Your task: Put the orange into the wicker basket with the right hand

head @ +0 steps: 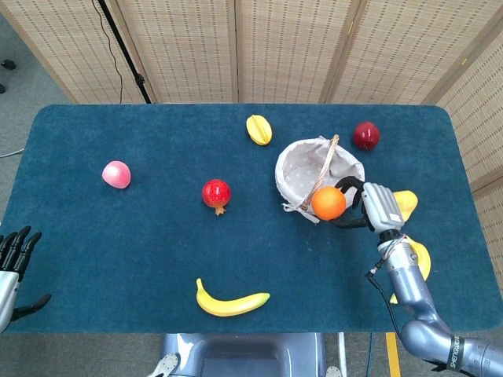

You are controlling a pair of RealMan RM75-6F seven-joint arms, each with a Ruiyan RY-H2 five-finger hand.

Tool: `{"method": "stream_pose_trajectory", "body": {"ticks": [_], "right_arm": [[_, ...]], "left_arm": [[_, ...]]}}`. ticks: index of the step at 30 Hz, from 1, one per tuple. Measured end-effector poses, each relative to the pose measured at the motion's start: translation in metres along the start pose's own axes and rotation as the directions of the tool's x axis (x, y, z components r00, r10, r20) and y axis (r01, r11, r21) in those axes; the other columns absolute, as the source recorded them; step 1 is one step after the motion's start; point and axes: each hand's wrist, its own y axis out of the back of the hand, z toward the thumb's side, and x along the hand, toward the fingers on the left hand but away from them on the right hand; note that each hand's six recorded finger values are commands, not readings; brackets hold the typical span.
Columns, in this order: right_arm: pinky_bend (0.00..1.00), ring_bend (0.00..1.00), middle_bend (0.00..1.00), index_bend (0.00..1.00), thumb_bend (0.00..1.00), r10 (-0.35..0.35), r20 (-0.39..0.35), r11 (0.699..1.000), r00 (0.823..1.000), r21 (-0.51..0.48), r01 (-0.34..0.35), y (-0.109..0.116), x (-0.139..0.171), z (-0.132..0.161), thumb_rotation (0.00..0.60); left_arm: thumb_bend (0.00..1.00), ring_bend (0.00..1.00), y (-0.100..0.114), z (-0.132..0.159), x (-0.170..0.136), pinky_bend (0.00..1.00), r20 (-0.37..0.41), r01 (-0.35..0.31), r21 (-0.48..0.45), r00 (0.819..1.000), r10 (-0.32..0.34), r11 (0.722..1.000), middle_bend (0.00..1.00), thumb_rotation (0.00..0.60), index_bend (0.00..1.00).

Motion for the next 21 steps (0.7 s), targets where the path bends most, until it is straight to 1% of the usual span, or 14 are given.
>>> {"method": "stream_pose_trajectory", "body": {"ticks": [7, 15, 16, 18, 21], "right_arm": [[0.64, 0.61, 0.57, 0.72, 0.11, 0.022, -0.002, 1.000, 1.000, -0.011, -0.022, 0.005, -0.028, 0.005, 0.600], [0.64, 0.60, 0.57, 0.71, 0.11, 0.045, 0.022, 0.999, 0.999, -0.010, -0.045, 0.007, -0.055, -0.006, 0.600], [0.63, 0.59, 0.56, 0.70, 0.11, 0.047, 0.021, 0.999, 0.999, -0.011, -0.047, 0.007, -0.057, -0.007, 0.600], [0.59, 0.53, 0.51, 0.64, 0.11, 0.053, 0.021, 0.999, 0.998, -0.012, -0.053, 0.005, -0.059, -0.008, 0.600], [0.46, 0.39, 0.35, 0.49, 0.10, 0.059, 0.016, 0.998, 0.998, -0.006, -0.059, 0.002, -0.058, -0.010, 0.600]], "left_arm": [[0.00, 0.00, 0.001, 0.000, -0.001, 0.00, -0.001, -0.001, -0.005, 1.000, 0.001, 1.000, 0.00, 0.600, 0.00], [0.00, 0.00, 0.000, 0.000, -0.001, 0.00, -0.002, 0.002, -0.003, 1.000, -0.002, 1.000, 0.00, 0.600, 0.00], [0.00, 0.00, 0.000, 0.000, 0.000, 0.00, -0.002, 0.003, -0.002, 1.000, -0.003, 1.000, 0.00, 0.600, 0.00], [0.00, 0.00, -0.001, 0.000, 0.000, 0.00, -0.002, 0.006, -0.002, 1.000, -0.006, 1.000, 0.00, 0.600, 0.00], [0.00, 0.00, -0.002, 0.000, 0.001, 0.00, -0.001, 0.011, -0.002, 1.000, -0.011, 1.000, 0.00, 0.600, 0.00]]}}
